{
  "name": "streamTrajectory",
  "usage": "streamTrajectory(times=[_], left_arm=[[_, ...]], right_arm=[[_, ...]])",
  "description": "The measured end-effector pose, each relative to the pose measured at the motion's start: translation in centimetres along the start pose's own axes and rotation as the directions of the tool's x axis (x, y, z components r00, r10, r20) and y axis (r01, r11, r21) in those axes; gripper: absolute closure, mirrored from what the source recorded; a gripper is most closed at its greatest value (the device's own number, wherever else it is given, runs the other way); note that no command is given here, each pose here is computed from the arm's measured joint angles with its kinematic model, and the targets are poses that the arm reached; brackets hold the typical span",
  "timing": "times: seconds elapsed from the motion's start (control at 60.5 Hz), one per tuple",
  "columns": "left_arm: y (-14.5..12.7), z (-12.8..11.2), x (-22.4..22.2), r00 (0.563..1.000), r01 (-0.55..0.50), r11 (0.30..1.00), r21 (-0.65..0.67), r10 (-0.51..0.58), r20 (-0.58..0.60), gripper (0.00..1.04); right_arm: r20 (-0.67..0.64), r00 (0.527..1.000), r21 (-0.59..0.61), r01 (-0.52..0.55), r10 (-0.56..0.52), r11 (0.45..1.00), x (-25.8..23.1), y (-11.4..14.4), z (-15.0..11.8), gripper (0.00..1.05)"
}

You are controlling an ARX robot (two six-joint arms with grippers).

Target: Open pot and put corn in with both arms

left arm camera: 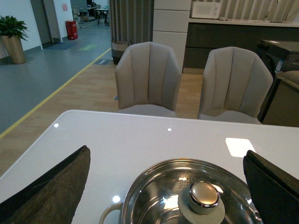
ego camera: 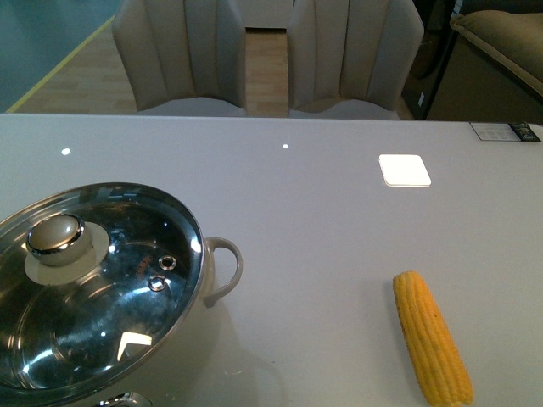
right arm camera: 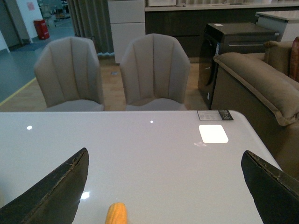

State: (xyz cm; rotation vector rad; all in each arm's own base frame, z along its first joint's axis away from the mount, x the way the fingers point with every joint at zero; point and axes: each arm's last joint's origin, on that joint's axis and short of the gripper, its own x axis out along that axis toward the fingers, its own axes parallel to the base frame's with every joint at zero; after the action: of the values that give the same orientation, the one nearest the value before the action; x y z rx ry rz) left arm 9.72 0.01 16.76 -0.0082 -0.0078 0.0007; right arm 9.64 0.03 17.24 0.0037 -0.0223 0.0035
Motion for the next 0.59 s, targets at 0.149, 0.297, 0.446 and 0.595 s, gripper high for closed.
streamTrajectory(times=[0.149, 0.297, 0.446, 0.595], left_arm=[[0.0, 0.0, 0.0, 1.000, 0.000, 1.000, 0.000, 0.000, 0.000, 0.07], [-0.1, 0.1, 0.4, 0.960, -0.063, 0.991, -0.117, 0.028, -0.277, 0.07], [-0.8, 0.8, 3.1, 0.927, -0.086, 0.974, -0.211, 0.001, -0.376, 0.07], [-1.9, 1.0, 7.0, 0.922, -0.062, 0.973, -0.223, -0.030, -0.385, 0.07]], right_arm=[[0.000, 1.000, 0.000, 0.000, 0.000, 1.000, 0.0, 0.0, 0.0, 0.09], [0.000, 1.000, 0.000, 0.000, 0.000, 1.000, 0.0, 0.0, 0.0, 0.09], [0.000, 1.000, 0.000, 0.000, 0.000, 1.000, 0.0, 0.0, 0.0, 0.09], [0.001, 1.000, 0.000, 0.000, 0.000, 1.000, 0.0, 0.0, 0.0, 0.09]])
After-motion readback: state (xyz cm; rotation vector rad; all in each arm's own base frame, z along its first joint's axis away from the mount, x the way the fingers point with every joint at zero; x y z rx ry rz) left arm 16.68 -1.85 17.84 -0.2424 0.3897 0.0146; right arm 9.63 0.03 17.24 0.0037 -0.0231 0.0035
